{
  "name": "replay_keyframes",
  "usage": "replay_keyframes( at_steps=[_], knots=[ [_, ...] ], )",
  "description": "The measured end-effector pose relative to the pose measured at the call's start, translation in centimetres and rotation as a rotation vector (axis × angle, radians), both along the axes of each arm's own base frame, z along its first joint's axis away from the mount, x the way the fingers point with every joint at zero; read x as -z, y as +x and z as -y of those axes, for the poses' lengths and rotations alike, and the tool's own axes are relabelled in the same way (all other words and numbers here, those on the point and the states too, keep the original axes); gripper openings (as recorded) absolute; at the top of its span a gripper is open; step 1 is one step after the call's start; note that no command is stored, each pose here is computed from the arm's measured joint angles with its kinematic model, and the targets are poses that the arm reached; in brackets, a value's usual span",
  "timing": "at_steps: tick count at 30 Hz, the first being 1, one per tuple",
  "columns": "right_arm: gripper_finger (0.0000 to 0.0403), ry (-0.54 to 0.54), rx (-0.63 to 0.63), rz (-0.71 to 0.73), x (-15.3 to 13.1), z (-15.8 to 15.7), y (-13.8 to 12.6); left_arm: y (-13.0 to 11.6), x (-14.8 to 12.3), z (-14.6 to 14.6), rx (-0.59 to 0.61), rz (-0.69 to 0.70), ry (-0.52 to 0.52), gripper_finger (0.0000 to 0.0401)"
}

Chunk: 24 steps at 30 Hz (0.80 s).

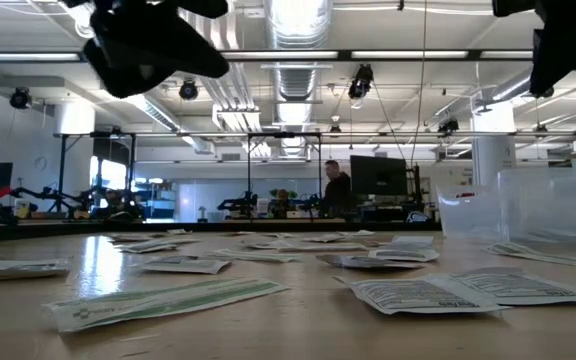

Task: Pick & Place First Aid Supplies
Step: Put the bandage pack into the bottom bin

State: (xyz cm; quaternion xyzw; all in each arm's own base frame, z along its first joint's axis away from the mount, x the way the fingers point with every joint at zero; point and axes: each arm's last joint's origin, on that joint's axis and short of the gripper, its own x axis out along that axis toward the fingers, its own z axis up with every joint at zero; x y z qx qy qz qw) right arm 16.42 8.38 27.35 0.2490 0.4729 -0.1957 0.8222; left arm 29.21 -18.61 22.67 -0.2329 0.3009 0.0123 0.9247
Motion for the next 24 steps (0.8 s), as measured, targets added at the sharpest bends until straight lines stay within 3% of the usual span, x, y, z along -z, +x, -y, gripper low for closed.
replay_keyframes(
  at_steps=[8, 14, 18, 24],
  knots=[
    [0.0072, 0.000, -0.007, 0.032, -0.1, -0.8, -0.2, -1.0, 1.1, 2.3, -0.065, -0.081, -0.212, 0.0170],
    [0.0068, -0.018, -0.002, 0.037, 0.1, -0.8, -0.2, -1.3, 3.1, 3.7, -0.186, -0.146, -0.350, 0.0170],
    [0.0072, -0.022, -0.005, 0.038, 0.1, -0.8, -0.2, -1.5, 4.3, 4.4, -0.231, -0.187, -0.392, 0.0170],
    [0.0081, -0.025, -0.008, 0.035, 0.2, -0.7, -0.2, -1.1, 5.7, 4.9, -0.249, -0.211, -0.379, 0.0170]
  ],
)
